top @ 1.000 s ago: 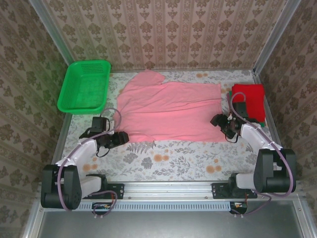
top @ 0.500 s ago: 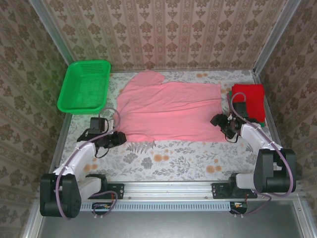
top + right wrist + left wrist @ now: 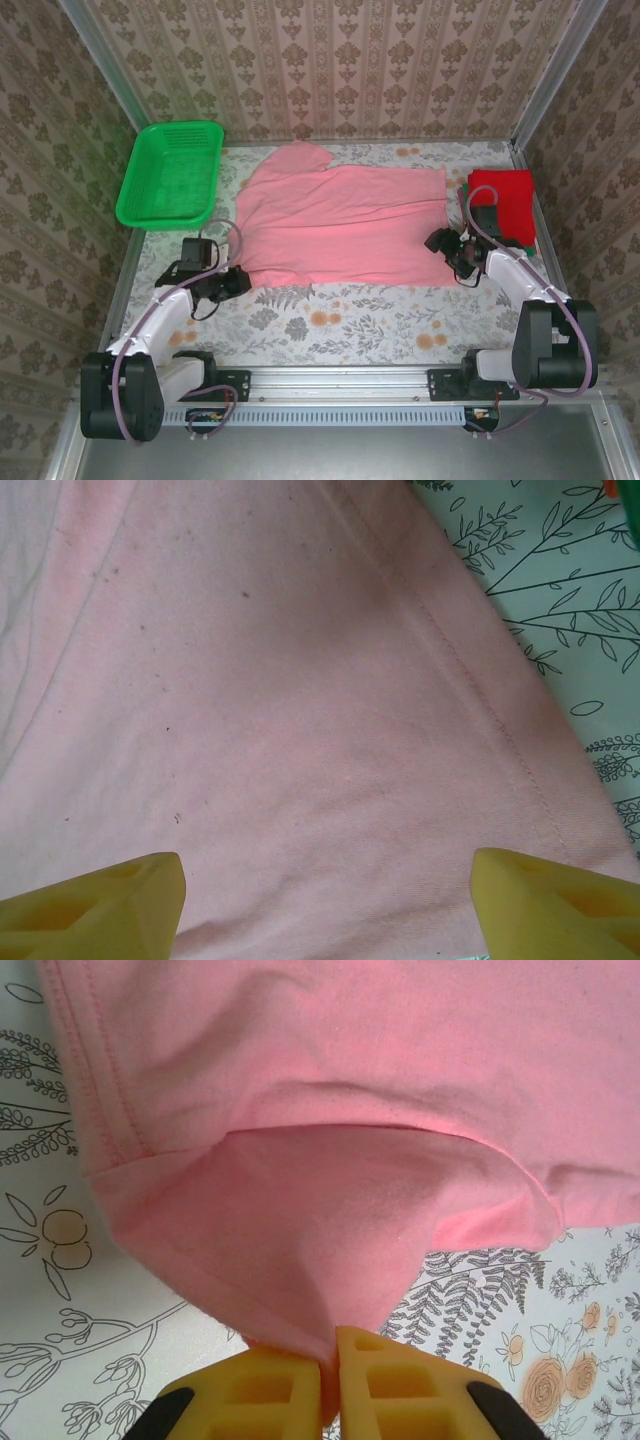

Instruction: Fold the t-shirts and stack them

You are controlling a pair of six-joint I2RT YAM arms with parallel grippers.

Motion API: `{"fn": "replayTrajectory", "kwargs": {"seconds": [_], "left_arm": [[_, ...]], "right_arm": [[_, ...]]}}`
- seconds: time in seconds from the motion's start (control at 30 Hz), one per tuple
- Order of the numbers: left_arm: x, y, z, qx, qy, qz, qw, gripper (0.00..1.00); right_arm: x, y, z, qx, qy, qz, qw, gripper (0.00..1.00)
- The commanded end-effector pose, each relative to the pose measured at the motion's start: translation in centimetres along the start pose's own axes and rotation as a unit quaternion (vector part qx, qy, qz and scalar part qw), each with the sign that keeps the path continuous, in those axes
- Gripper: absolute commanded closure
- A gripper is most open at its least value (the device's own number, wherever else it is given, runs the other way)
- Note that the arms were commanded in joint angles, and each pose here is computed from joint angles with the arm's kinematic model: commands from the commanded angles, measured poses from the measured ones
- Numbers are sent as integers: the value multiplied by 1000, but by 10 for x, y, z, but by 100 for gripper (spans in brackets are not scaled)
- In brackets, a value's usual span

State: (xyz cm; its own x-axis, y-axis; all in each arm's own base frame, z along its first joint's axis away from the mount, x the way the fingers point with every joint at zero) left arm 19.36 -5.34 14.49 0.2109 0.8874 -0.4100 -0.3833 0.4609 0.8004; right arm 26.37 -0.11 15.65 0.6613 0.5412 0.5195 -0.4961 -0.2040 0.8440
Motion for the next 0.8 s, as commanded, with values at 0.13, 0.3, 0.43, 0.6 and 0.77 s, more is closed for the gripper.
{"fn": "replayTrajectory", "kwargs": {"seconds": [0.13,0.3,0.43,0.6,0.77], "left_arm": [[1,6,-5,3,15,9,1000,100],[1,7,-3,2,11,15,1000,100],[1,8,-3,5,10,17,1000,100],[1,8,-3,3,10,18,1000,100],[2,8,-3,3,11,22,1000,100]], "right_arm": [[-22,6,1,-38,-77,-104,991,28],[-35,-1,-1,-18,-102,-167,980,40],[-38,-9,0,-1,-100,-195,976,48],[-42,-16,1,2,-101,-208,973,54],[-45,-21,1,5,-102,-218,970,58]]}}
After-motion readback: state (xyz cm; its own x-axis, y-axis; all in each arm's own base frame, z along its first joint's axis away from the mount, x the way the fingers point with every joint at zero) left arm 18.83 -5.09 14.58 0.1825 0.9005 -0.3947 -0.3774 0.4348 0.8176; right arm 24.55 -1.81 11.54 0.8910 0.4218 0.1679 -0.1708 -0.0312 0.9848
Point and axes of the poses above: each hand's point on the last joint's axis, 136 mm out from that joint toward the fingers, its own y axis back along the fingers, its own x axis along the line the jaws close on, z = x × y, the point moved 10 cm from there along y, back along the fingers, and after that the axes turned 13 degrees about -y, right-handed, at the moved point
